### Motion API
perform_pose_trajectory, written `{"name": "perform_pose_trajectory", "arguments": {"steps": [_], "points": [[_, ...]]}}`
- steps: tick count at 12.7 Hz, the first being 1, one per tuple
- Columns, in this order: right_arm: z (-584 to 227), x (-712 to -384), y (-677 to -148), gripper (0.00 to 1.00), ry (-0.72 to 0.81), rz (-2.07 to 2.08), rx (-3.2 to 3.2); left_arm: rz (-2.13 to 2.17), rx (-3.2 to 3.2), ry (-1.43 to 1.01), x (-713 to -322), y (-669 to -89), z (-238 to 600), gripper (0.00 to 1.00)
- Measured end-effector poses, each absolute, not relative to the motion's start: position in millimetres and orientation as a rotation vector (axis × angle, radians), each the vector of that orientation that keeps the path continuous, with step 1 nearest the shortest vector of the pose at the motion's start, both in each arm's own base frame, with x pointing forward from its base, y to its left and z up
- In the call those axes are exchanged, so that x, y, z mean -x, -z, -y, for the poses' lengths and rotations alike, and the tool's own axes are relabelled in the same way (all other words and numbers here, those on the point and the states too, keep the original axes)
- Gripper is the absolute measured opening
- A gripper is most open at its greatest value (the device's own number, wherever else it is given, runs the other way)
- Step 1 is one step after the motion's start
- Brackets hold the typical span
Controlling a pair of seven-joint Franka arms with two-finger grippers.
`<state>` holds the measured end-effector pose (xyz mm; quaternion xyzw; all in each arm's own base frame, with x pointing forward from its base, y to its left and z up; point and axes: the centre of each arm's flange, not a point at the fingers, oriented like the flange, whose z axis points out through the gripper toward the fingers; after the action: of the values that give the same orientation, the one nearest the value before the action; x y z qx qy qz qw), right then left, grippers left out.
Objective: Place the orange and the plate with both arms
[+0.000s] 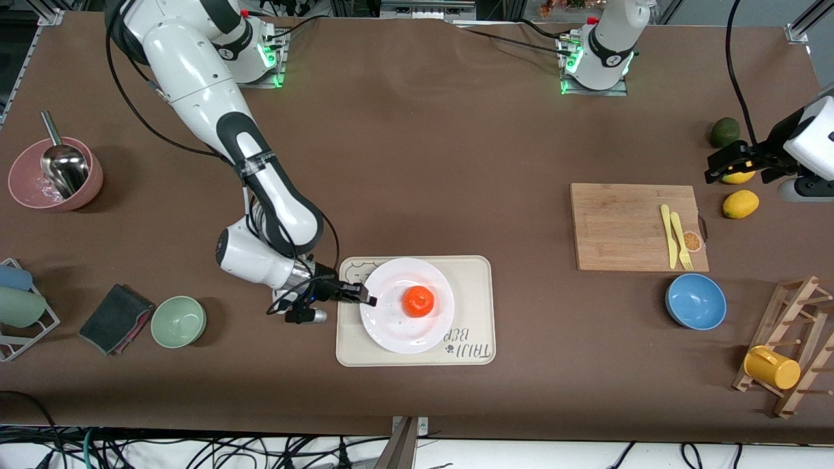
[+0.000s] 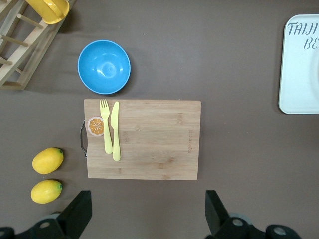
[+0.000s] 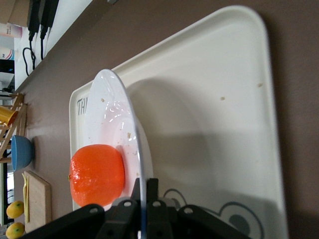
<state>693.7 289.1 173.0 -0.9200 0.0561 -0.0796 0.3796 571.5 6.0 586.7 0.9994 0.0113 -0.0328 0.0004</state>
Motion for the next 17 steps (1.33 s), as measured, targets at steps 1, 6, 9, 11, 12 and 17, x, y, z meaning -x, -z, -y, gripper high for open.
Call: {"name": "perform_pose_trajectory", "arguments": {"steps": [1, 6, 9, 11, 12, 17], "points": [[-282, -698, -175, 0.04, 0.216, -0.151, 2.357, -0.035, -3.139, 0.103, -572, -587, -6, 1.00], [-271, -699, -169, 0.13, 0.208, -0.178, 2.366, -0.034, -3.140, 0.077, -573, -590, -6, 1.00], [-266, -695, -162, 0.47, 0.193, -0.170, 2.390, -0.029, -3.140, 0.068, -573, -591, -4, 1.00], [-260, -696, -170, 0.70, 0.215, -0.092, 2.448, -0.023, -3.140, 0.054, -574, -592, -2, 1.00], [-260, -697, -180, 0.82, 0.230, -0.020, 2.488, -0.022, -3.140, 0.049, -575, -592, -1, 1.00], [-218, -707, -264, 1.00, 0.206, 0.433, 2.749, -0.023, -3.141, 0.048, -576, -590, -1, 1.00]]}}
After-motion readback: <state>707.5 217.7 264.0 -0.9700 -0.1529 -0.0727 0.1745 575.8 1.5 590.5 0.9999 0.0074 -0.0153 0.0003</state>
